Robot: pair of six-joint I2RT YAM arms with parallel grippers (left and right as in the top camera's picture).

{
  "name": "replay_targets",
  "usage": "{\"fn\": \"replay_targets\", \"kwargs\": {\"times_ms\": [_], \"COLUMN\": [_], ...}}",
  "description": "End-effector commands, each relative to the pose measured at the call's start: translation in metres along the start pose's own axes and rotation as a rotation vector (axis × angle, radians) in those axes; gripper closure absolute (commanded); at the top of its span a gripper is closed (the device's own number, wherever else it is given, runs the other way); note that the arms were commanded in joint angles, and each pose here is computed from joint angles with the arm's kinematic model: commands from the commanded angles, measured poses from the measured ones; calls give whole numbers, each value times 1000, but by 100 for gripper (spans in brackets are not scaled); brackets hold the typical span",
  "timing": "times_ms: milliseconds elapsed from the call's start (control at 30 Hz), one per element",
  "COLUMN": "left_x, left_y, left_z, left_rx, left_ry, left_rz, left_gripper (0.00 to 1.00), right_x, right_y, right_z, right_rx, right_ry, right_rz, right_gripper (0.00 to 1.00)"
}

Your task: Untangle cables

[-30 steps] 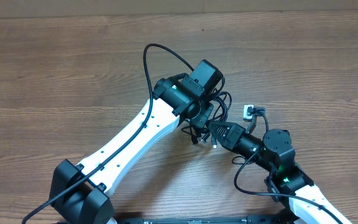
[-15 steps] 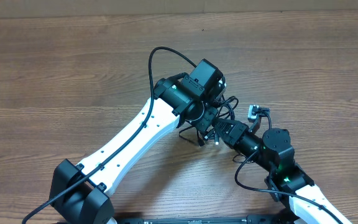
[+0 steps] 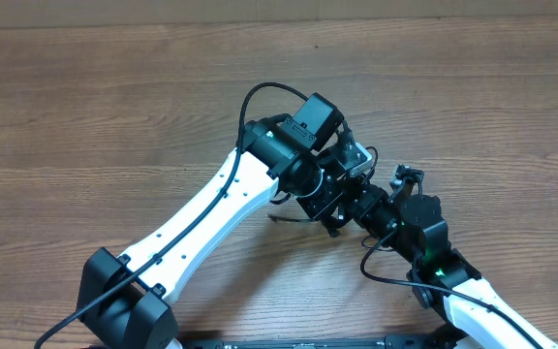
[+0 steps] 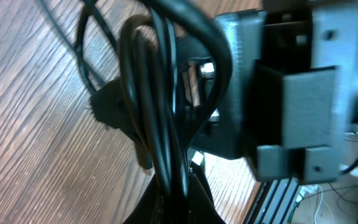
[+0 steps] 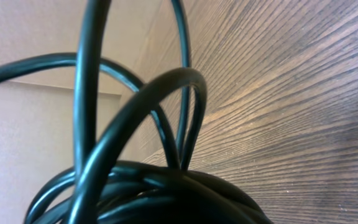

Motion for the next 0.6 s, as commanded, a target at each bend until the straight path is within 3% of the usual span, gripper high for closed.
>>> {"fn": "replay_targets", "kwargs": {"times_ms": [0, 167, 400, 567], "left_x": [-9, -17, -41, -52], "left_y": [-29, -3, 48, 67], "left_z": [3, 3, 3, -1], "left_rx": [85, 28, -107, -159], "left_ry": [-37, -57, -147, -180], "left_rz": [-187, -139, -114, -107], "left_gripper": [96, 95, 96, 96], "right_x": [2, 0, -8, -26], "right_y": [-2, 4, 24, 55], "right_z": [21, 18, 13, 13], "right_rx": [-3, -15, -37, -71], "right_ry": [-108, -84, -47, -41], "right_rz": [-37, -9, 78, 206], "right_gripper": [89, 73, 38, 27]}}
Point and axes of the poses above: each gripper's point midway between its finger pads, its own x axis out along the fingers, its own y axis along the line the jaws close on, z = x × y, the point moved 3 cm from there along -x, back along the fingers, and after that the axes turned 2 degrees about -x, right-handed, at the moved point
